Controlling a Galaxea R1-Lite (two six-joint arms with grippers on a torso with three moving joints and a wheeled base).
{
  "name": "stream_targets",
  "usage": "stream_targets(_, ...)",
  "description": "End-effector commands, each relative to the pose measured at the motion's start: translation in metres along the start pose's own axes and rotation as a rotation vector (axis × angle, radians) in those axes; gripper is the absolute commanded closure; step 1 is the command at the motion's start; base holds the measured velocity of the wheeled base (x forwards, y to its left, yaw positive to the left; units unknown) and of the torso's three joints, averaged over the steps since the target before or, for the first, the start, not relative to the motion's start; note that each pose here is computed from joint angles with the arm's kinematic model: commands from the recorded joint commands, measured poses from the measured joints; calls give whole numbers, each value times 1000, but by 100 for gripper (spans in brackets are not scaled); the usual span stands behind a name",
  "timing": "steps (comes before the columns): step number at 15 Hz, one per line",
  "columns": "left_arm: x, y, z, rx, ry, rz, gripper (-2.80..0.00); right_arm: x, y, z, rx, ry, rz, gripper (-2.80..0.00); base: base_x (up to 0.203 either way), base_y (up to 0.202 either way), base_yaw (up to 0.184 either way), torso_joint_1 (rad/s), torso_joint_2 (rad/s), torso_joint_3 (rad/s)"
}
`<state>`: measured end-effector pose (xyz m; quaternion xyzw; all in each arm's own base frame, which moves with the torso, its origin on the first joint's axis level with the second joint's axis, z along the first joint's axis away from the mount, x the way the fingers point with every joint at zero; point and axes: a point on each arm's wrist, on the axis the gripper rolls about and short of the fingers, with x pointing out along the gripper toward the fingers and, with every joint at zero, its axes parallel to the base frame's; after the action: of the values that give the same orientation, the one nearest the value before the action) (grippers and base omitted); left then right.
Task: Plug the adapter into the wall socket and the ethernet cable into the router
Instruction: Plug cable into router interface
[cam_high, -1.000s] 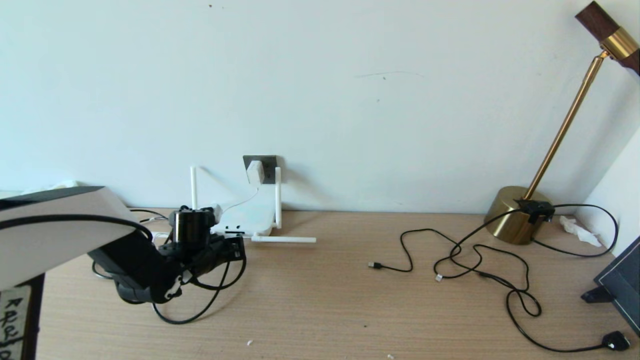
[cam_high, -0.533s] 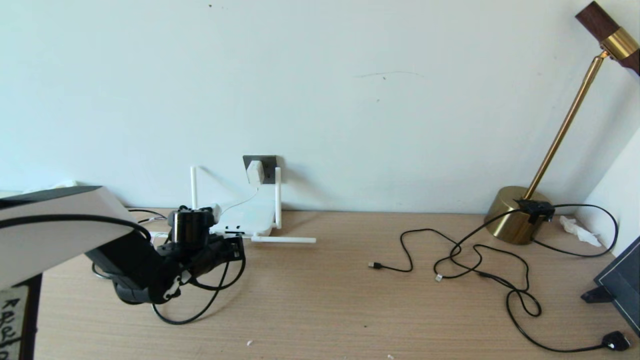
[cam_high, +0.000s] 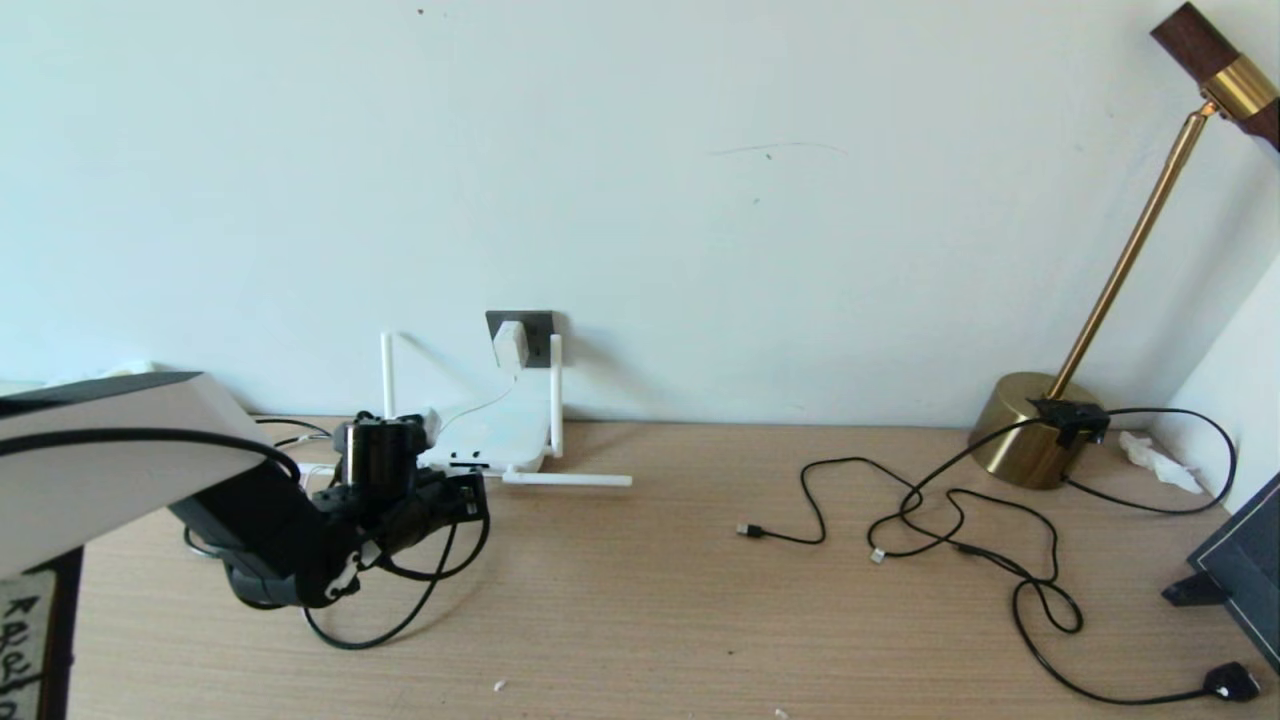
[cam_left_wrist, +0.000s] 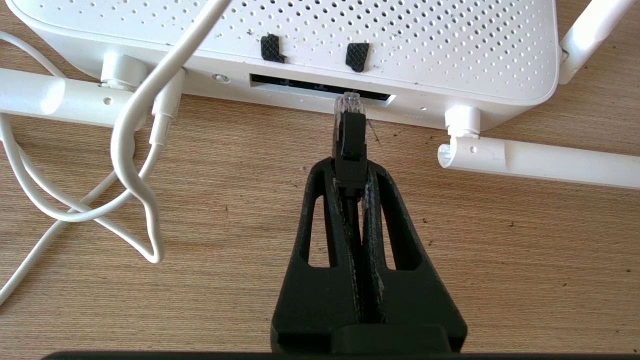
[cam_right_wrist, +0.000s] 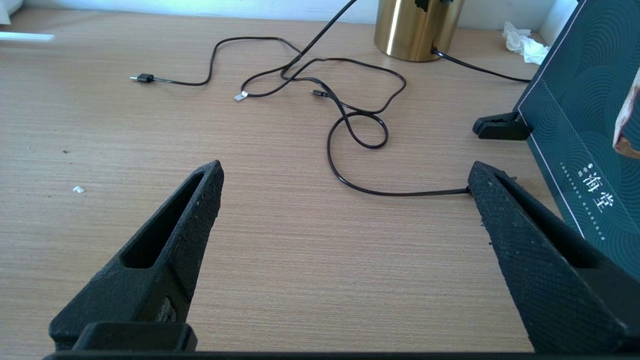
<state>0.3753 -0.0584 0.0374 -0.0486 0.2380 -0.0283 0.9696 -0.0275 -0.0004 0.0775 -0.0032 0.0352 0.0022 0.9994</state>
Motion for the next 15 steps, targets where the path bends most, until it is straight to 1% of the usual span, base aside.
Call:
stream_targets(1,0,0,1,-2,-7,1,0,0,0,0,0,3,0,-280,0,0,0,0,0,0)
stream_targets(10,3,4,1,-7,-8,9,0,0,0,0,-2,2,0,-280,0,0,0,0,0,0)
stream_targets(15,4,4,3,-8,-13,1,0,0,0,0,-2,2,0,-280,0,0,0,0,0,0)
